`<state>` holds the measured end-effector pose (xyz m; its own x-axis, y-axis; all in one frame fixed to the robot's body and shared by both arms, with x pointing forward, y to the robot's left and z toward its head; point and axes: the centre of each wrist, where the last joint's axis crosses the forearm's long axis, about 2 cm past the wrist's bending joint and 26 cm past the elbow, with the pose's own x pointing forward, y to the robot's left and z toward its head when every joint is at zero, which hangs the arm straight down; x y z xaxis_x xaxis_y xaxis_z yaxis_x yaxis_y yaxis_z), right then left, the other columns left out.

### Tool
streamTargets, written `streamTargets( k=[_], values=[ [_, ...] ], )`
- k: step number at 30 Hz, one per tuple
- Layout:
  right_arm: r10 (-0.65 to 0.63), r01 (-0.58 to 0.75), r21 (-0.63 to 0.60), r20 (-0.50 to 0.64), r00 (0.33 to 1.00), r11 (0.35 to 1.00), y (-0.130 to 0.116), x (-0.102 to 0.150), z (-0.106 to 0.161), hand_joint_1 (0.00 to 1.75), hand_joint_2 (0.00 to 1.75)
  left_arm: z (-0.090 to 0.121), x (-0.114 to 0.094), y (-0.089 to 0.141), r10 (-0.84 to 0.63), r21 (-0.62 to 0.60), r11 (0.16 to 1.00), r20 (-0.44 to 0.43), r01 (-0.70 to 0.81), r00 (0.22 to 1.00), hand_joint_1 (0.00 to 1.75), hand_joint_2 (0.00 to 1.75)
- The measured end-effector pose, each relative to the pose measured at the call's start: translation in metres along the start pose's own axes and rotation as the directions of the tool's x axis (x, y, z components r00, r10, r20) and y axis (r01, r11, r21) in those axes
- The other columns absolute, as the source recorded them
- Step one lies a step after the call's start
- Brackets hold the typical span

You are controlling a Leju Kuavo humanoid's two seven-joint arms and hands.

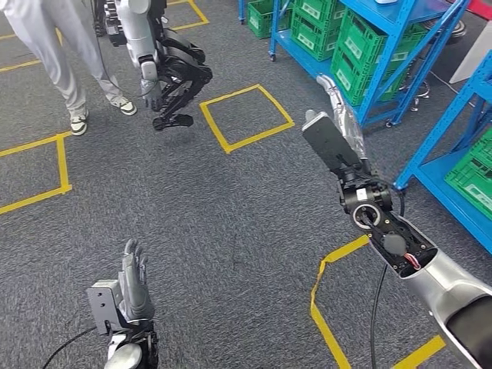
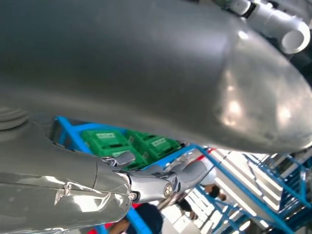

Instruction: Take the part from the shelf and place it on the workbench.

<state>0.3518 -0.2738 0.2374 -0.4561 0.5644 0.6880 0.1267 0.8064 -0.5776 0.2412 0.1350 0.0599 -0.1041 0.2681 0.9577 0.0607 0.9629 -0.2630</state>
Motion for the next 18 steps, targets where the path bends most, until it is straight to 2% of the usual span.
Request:
streamTargets(
  k=[18],
  values=[
    [-0.004, 0.004, -0.005, -0.004, 1.000, 1.000, -0.0003, -0.0012, 0.0041, 0.00, 0.00, -0.0012, 0.0014, -0.0027, 0.004, 0.005, 1.000, -0.001, -0.004, 1.000, 0.00, 0.00]
  ],
)
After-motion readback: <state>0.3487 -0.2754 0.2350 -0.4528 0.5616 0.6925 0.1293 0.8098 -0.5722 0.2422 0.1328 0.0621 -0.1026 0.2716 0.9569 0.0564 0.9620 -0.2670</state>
